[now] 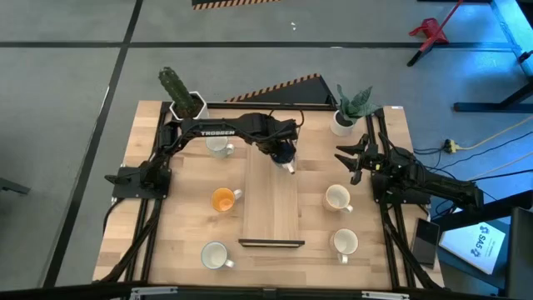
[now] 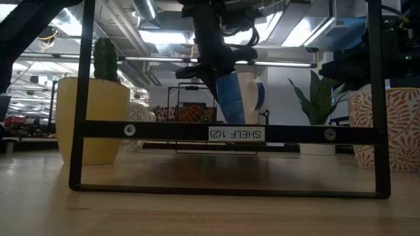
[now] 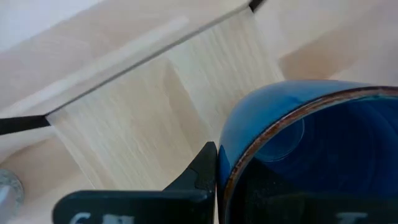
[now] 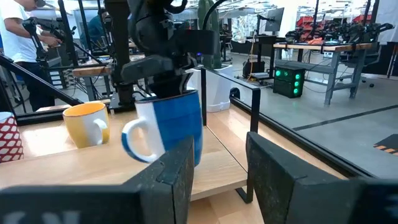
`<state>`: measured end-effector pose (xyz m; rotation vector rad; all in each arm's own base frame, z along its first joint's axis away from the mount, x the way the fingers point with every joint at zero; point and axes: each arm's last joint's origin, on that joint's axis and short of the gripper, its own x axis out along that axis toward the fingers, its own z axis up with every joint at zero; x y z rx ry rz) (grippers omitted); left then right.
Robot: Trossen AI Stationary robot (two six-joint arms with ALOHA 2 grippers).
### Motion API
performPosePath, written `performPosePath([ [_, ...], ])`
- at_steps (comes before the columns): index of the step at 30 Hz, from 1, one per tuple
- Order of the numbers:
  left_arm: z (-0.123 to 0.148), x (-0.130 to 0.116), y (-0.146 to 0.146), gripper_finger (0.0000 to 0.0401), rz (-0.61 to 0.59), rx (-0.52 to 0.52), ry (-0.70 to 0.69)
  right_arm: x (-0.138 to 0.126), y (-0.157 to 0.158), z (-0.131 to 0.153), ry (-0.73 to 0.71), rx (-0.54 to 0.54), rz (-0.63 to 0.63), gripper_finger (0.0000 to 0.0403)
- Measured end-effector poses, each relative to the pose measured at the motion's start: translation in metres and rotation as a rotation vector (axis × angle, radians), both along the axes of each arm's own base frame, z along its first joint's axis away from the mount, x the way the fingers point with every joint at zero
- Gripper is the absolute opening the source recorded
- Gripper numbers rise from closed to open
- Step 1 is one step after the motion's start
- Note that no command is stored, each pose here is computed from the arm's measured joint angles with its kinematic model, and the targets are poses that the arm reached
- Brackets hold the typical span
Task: Place coffee mugs
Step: Put the blue and white mug on the shelf
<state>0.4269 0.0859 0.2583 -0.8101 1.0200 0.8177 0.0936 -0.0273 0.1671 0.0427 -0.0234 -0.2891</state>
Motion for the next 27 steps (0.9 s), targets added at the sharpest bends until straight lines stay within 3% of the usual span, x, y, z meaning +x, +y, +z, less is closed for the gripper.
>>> performPosePath([
  [27, 0.0, 0.003, -0.007, 0.0014, 0.07, 0.038, -0.024, 0.0, 0.0, 0.0, 0.001, -0.002, 0.0, 0.0134],
])
